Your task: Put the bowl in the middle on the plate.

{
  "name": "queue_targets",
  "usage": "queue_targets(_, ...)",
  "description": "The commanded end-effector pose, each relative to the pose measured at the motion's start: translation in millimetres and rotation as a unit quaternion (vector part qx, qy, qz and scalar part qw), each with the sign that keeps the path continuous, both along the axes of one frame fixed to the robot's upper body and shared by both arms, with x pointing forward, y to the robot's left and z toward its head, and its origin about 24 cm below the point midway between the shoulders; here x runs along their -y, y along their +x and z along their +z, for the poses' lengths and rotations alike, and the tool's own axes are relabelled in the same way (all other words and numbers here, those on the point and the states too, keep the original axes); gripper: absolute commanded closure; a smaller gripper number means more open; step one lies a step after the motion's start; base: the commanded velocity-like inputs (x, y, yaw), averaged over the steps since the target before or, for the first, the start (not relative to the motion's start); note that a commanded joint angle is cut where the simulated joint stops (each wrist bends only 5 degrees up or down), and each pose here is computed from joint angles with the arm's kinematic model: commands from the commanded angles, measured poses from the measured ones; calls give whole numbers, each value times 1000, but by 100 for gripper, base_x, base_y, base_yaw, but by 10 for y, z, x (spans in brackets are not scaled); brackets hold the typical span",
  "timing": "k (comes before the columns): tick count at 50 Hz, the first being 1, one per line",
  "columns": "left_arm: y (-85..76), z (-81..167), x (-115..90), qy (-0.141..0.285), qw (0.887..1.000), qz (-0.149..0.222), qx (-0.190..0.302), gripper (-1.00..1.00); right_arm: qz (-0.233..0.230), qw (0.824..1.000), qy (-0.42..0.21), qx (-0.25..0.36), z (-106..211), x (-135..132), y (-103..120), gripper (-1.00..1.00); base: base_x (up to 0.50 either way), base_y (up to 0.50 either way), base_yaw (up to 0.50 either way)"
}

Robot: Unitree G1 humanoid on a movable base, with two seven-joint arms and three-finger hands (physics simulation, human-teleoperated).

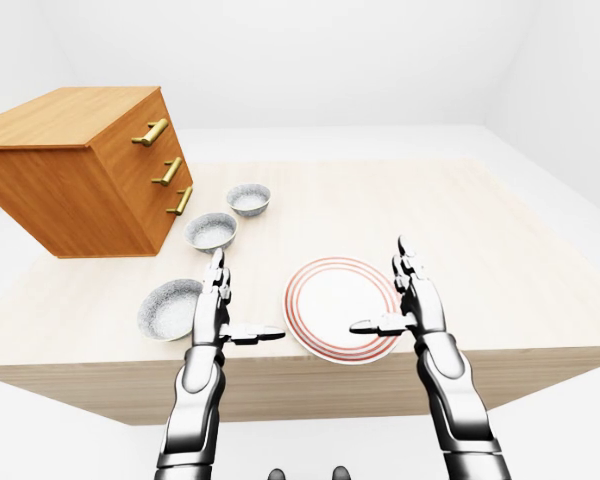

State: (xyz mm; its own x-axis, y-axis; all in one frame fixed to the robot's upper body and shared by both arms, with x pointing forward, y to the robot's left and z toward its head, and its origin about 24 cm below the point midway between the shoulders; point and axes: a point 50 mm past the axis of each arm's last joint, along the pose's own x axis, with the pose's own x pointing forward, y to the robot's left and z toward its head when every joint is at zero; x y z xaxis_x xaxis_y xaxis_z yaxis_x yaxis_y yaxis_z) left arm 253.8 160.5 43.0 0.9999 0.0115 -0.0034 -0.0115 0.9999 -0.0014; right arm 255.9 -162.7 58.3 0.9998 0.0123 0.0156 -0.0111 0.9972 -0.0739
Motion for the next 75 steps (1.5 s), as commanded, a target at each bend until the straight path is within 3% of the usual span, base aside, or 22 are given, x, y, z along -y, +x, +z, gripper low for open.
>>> queue_targets(1,6,-4,-2,0,1000,1,0,-100,3,999,-26,34,174,57,-1,-100,0,0,0)
queue_targets(8,-10,23,8,1,1000,0,0,-100,1,995,-54,80,409,166,-33,-100,0,0,0)
queue_targets(23,-4,10,12,3,1000,-2,0,-100,-10,992,-99,77,453,393,-81,-100,0,0,0)
queue_targets(37,5,-11,1,4,1000,0,-1,-100,-33,981,-158,113,740,710,-165,-100,0,0,0)
queue_targets(57,3,1,1,4,1000,2,-1,-100,-80,970,-209,96,881,1219,-274,-100,0,0,0)
queue_targets(68,9,-16,-3,5,1000,2,-1,-100,-111,970,-212,48,752,1489,-321,-100,0,0,0)
queue_targets(75,16,-23,-16,5,1000,7,-4,-100,-142,967,-213,16,700,1756,-464,-100,0,0,0)
